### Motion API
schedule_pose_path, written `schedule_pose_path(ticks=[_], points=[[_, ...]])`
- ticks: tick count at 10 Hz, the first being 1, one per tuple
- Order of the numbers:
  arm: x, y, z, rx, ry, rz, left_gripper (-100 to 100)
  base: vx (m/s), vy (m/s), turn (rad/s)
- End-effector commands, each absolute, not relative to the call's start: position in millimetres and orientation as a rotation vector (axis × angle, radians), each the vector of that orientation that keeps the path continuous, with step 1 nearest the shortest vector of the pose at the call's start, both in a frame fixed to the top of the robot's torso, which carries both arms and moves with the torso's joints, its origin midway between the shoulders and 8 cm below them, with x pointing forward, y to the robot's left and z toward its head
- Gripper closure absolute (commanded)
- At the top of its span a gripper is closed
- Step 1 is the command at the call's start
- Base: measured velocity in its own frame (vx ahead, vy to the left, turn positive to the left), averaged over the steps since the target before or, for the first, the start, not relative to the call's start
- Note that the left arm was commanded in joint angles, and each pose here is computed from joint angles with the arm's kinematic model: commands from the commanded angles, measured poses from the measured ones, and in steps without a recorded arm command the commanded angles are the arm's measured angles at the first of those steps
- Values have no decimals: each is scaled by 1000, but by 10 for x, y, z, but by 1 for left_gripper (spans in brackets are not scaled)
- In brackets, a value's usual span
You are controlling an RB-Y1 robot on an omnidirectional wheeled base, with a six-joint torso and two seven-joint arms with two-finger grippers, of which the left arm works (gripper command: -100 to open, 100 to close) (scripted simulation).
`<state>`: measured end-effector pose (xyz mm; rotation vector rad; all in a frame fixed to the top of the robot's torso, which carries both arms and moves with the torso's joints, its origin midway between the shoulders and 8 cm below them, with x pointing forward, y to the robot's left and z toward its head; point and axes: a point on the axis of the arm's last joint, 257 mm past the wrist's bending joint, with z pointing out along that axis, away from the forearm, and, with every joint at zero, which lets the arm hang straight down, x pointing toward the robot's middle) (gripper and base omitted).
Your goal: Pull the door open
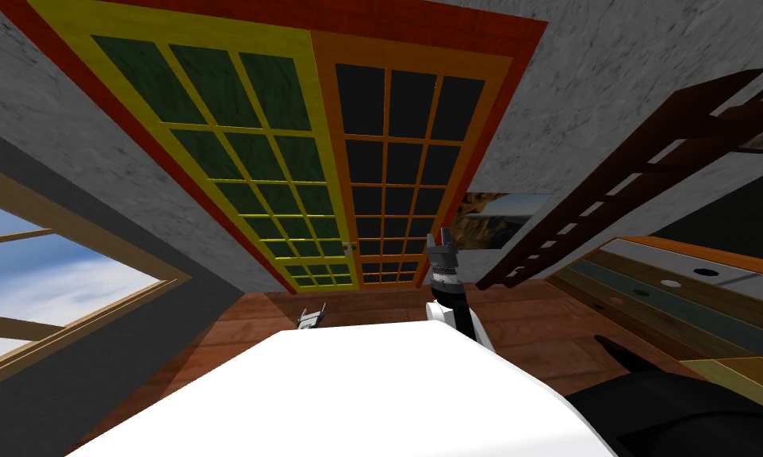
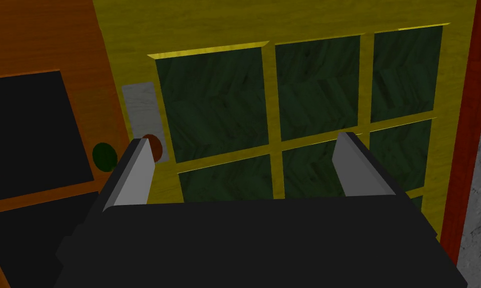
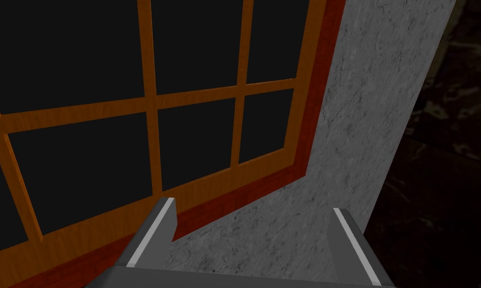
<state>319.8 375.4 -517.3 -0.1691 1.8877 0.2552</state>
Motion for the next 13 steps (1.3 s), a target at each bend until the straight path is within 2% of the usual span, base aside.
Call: schedule_pose_path(ticks=[1, 8, 10, 13], points=[[3279, 3709, -5110, -166, 1871, 249, -100, 126, 47, -74], [4054, 3246, -4635, -143, 1731, 170, -100, 143, 63, -69], [4105, 3214, -4595, -141, 1721, 164, -100, 122, 48, -45], [4461, 2980, -4294, -123, 1646, 124, -100, 161, 49, -72]])
